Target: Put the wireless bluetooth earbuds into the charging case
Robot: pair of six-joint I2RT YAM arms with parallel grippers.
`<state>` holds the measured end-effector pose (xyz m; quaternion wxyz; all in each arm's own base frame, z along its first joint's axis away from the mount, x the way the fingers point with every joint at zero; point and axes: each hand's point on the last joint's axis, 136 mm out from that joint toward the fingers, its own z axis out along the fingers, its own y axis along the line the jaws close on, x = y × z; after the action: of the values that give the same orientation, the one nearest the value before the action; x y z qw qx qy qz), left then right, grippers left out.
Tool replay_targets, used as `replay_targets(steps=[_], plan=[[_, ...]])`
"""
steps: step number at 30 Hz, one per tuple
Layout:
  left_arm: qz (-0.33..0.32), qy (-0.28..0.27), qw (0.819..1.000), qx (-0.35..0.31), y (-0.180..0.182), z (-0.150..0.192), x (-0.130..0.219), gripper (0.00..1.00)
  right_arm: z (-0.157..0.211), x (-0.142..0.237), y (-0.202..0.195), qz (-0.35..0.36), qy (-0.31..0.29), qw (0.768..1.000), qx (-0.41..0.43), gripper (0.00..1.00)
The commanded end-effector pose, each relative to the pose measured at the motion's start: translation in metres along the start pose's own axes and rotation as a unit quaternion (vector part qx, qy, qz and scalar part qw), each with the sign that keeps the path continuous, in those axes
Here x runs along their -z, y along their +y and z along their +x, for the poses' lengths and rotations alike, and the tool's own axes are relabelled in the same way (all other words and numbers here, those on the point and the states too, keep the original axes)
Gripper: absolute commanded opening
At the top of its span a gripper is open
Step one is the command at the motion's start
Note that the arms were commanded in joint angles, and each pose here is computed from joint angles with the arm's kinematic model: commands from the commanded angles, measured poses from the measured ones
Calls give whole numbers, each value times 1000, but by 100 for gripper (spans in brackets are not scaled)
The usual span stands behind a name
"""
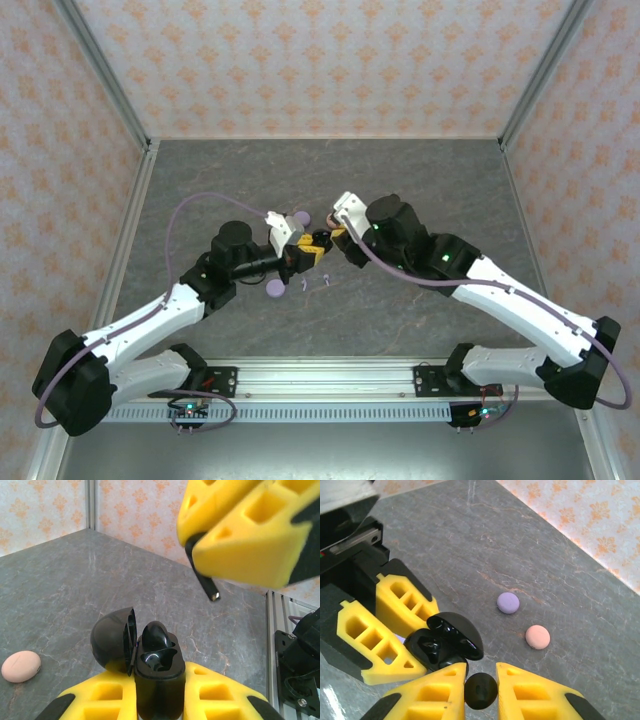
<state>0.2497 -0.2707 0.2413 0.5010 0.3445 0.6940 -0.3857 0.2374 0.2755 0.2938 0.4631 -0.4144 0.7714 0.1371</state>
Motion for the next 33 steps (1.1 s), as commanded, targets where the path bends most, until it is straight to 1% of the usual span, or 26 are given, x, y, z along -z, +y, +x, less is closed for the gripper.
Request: replay_targets(steps=[1,14,28,33], plan=[[24,-27,999,-16,-12,-24,0,0,-17,2,-8,27,-16,999,40,19],[28,-26,999,-17,-13,-26,-2,0,-23,-14,3,19,-16,998,65,19],[27,-26,999,-18,-12,-27,-4,0,-7,-24,7,23,15,995,98,19],[25,-26,999,-19,-12,-27,-4,0,-2,-23,13,8,20,994,105,19]])
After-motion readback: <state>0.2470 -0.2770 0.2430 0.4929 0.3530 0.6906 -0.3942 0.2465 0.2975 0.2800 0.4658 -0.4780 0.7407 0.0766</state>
